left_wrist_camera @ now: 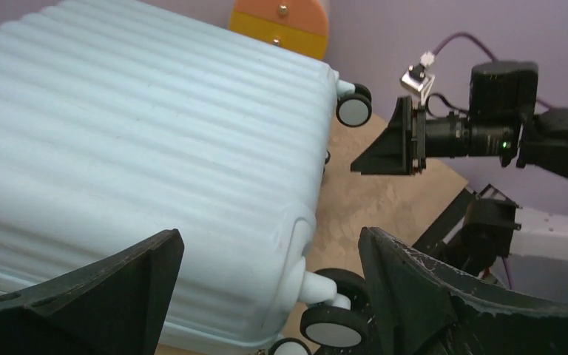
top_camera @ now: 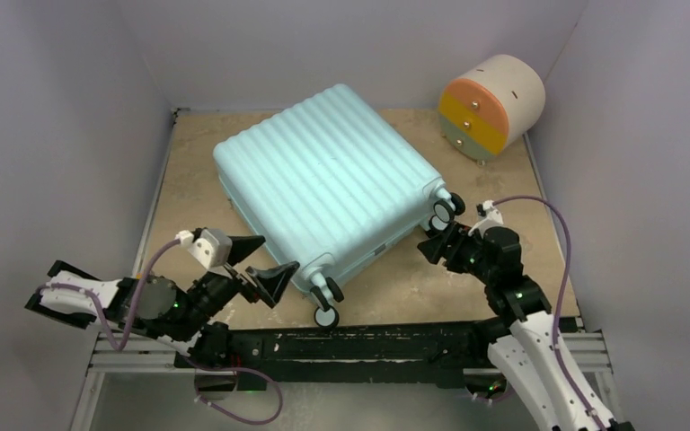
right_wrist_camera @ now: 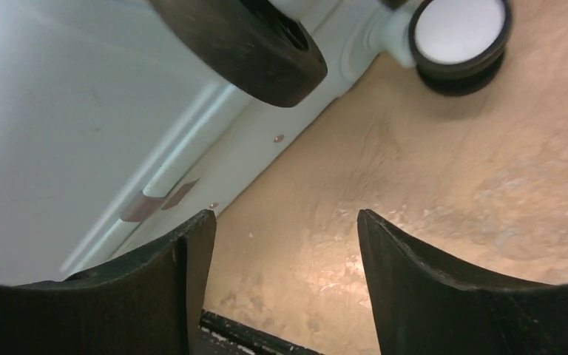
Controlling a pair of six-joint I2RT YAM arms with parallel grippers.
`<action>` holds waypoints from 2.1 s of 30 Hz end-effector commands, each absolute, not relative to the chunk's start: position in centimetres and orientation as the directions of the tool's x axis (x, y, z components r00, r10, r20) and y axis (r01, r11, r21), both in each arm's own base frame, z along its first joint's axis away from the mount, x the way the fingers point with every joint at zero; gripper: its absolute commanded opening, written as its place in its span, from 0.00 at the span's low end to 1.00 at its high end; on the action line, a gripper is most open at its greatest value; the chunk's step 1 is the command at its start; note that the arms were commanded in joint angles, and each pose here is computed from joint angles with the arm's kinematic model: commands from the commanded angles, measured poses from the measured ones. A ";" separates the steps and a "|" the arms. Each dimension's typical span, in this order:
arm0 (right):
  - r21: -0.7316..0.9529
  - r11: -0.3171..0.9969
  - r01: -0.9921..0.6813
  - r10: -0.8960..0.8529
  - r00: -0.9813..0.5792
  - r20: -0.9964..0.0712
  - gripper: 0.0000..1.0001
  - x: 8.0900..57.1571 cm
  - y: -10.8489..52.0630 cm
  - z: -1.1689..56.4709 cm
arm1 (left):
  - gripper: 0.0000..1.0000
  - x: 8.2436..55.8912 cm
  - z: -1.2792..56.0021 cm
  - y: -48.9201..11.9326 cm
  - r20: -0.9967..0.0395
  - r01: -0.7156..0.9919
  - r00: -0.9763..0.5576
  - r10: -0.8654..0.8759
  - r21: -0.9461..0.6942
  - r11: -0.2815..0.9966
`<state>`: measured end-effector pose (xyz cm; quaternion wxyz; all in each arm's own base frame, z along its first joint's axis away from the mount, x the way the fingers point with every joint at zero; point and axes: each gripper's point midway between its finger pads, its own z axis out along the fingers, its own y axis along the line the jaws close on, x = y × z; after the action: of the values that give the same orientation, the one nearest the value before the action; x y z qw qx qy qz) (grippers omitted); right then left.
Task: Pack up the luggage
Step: Zip the luggage at the center of the board.
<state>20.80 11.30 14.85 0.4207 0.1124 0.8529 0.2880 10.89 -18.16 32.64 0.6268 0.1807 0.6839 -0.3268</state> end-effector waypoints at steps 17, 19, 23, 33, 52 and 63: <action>0.740 0.649 -0.175 0.504 -0.630 -0.591 0.76 24.5 15.8 16.5 | 0.94 20.7 33.8 -24.1 -0.987 0.568 -0.161 0.004 -0.089 0.818; 0.757 0.629 -0.178 0.518 -0.631 -0.578 0.76 24.2 16.0 16.3 | 0.94 21.3 34.9 -23.6 -0.987 0.562 -0.147 -0.072 -0.143 0.814; 0.806 0.571 -0.157 0.556 -0.648 -0.521 0.77 24.0 16.6 15.5 | 0.96 21.0 38.2 -20.4 -0.975 0.512 -0.058 -0.217 -0.215 0.831; 0.889 0.448 -0.094 0.633 -0.668 -0.390 0.71 25.1 18.7 14.7 | 0.99 19.9 35.5 -15.2 -0.934 0.384 -0.086 -0.347 -0.353 0.853; 0.810 0.587 -0.022 0.606 -0.651 -0.457 0.57 21.2 16.8 8.6 | 0.96 19.5 32.2 -14.5 -0.935 0.377 -0.088 -0.344 -0.351 0.857; 0.837 0.546 0.013 0.697 -0.561 -0.446 0.33 26.8 17.7 9.0 | 0.92 19.7 31.7 -13.3 -0.949 0.328 -0.082 -0.306 -0.315 0.890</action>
<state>22.77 17.12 4.84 0.3340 0.2187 0.8320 0.3852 19.84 -14.49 30.24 0.6624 0.0278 0.7113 -0.2335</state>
